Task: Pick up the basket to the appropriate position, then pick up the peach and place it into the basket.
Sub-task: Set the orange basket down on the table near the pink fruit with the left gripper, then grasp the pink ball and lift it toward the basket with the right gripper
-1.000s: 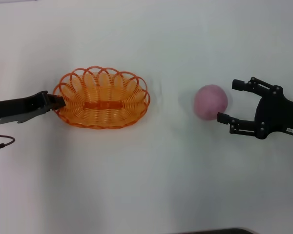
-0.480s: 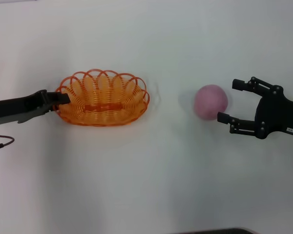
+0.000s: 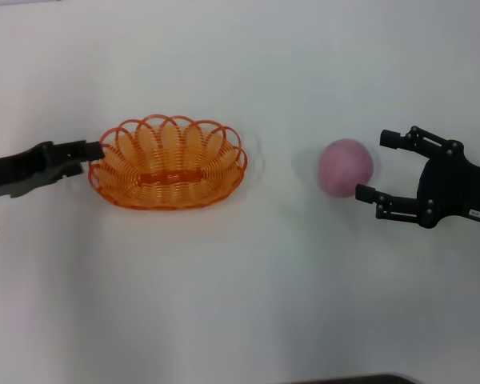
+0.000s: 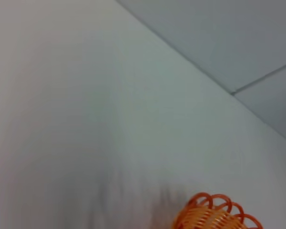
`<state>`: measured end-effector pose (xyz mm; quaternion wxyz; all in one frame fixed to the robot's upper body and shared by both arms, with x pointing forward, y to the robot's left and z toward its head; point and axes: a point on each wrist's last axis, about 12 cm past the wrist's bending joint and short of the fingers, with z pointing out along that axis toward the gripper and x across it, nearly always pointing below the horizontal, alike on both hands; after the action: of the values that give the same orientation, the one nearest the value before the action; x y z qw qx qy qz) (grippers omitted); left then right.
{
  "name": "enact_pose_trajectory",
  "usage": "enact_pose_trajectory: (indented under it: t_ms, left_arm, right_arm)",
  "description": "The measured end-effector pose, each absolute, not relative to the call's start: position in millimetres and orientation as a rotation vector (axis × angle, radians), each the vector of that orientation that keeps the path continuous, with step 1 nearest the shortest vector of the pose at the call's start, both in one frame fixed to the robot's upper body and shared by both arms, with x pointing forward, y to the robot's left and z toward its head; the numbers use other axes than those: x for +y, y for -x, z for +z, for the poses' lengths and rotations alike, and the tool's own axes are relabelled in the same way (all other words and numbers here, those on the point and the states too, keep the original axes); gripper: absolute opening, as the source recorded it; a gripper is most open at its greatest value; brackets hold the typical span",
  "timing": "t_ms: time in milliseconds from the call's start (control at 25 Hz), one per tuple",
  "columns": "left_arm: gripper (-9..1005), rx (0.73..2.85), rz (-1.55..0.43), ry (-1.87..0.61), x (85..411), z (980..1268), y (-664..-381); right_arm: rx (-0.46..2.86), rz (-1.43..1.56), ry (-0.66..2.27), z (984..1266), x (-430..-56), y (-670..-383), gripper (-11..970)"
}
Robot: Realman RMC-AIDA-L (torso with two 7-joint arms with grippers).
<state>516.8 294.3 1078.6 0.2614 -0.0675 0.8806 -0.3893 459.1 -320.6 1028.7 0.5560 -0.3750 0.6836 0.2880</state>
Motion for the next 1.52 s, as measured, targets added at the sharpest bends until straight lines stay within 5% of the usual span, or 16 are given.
enact_pose_trajectory:
  t_ms: [320, 400, 1120, 1520]
  left_arm:
    - [528, 2.273, -1.030, 0.149, 324, 1078, -505]
    - [733, 2.212, -1.017, 0.112, 332, 1078, -501]
    - [734, 1.673, -0.998, -0.752, 310, 1072, -446]
    - [733, 1.674, -0.915, -0.982, 305, 1049, -424]
  right_arm:
    - [1.608, 0.675, 0.878, 1030, -321, -460, 928]
    - [1.608, 0.676, 0.878, 1030, -320, -460, 928]
    - [1.602, 0.676, 0.880, 1030, -319, -462, 928]
    - [1.607, 0.676, 0.881, 1029, -321, -459, 928]
